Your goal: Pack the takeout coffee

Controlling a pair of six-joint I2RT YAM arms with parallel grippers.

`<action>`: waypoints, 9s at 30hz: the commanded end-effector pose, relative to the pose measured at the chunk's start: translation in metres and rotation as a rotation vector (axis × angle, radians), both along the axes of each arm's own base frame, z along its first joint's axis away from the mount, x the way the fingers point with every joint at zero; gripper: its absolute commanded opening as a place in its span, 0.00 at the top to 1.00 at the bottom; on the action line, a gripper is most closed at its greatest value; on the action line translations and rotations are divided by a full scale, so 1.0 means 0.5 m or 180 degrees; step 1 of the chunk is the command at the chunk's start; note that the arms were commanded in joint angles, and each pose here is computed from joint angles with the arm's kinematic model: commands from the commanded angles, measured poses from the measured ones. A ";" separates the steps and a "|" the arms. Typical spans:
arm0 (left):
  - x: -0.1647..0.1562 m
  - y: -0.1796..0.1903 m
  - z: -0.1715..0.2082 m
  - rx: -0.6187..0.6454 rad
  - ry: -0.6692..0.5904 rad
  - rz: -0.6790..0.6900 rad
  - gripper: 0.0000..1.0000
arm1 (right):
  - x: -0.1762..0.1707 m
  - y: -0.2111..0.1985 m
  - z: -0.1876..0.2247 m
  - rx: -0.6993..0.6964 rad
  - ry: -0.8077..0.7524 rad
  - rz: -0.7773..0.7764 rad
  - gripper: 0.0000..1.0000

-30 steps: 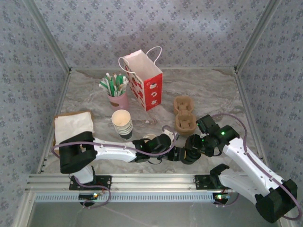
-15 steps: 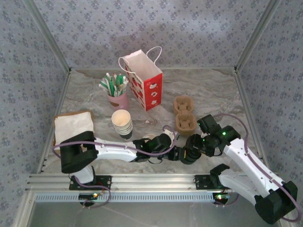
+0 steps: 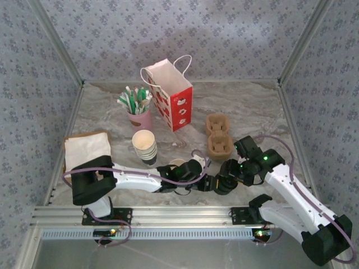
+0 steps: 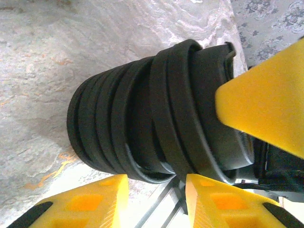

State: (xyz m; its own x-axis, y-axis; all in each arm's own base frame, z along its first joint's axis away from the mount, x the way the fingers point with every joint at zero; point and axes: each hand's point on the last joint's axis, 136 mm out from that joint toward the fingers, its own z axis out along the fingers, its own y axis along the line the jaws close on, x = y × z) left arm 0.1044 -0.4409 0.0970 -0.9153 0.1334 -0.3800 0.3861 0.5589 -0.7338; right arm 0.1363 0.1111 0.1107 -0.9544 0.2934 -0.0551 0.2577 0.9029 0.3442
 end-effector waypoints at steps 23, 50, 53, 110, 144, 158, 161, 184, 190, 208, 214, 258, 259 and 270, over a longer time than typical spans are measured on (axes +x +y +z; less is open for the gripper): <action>-0.005 0.013 0.161 -0.0240 -0.0351 -0.0101 0.37 | 0.013 -0.037 0.064 -0.0275 -0.0265 -0.0035 0.31; 0.081 0.404 0.318 0.0508 -0.1077 0.0660 0.01 | 0.067 0.193 0.176 -0.0247 -0.0976 0.1438 0.30; 0.076 0.437 0.293 0.0564 -0.0992 0.0711 0.00 | 0.068 0.234 0.181 -0.0302 -0.0988 0.1667 0.30; 0.067 0.531 0.218 0.0538 -0.0813 0.1085 0.01 | 0.069 0.415 0.104 -0.1046 -0.0779 0.2547 0.29; 0.071 0.529 0.210 0.0536 -0.0797 0.1096 0.01 | 0.054 0.412 0.045 -0.1068 -0.0489 0.2601 0.29; 0.073 0.526 0.209 0.0522 -0.0789 0.1101 0.01 | 0.046 0.396 0.029 -0.1075 -0.0427 0.2551 0.29; 0.074 0.525 0.209 0.0518 -0.0789 0.1103 0.01 | 0.044 0.392 0.024 -0.1076 -0.0412 0.2538 0.29; 0.074 0.524 0.207 0.0512 -0.0774 0.1101 0.00 | 0.030 0.403 -0.017 -0.0894 -0.0293 0.2519 0.29; 0.073 0.522 0.206 0.0513 -0.0773 0.1086 0.00 | 0.024 0.398 -0.031 -0.0911 -0.0241 0.2504 0.29; 0.074 0.522 0.204 0.0522 -0.0759 0.1090 0.01 | 0.041 0.410 0.052 -0.0951 -0.0460 0.2488 0.24; 0.075 0.519 0.203 0.0519 -0.0756 0.1084 0.01 | 0.042 0.410 0.056 -0.0950 -0.0465 0.2491 0.18; 0.061 0.387 0.263 0.0745 -0.0832 0.0503 0.75 | 0.056 0.325 0.123 0.0680 -0.0783 0.1705 0.71; 0.060 0.372 0.260 0.0781 -0.0832 0.0446 0.76 | 0.056 0.327 0.120 0.0818 -0.0756 0.1668 0.77; 0.069 0.286 0.185 0.1420 -0.0764 0.0150 0.84 | 0.079 0.324 0.081 0.1289 -0.0650 0.1473 1.00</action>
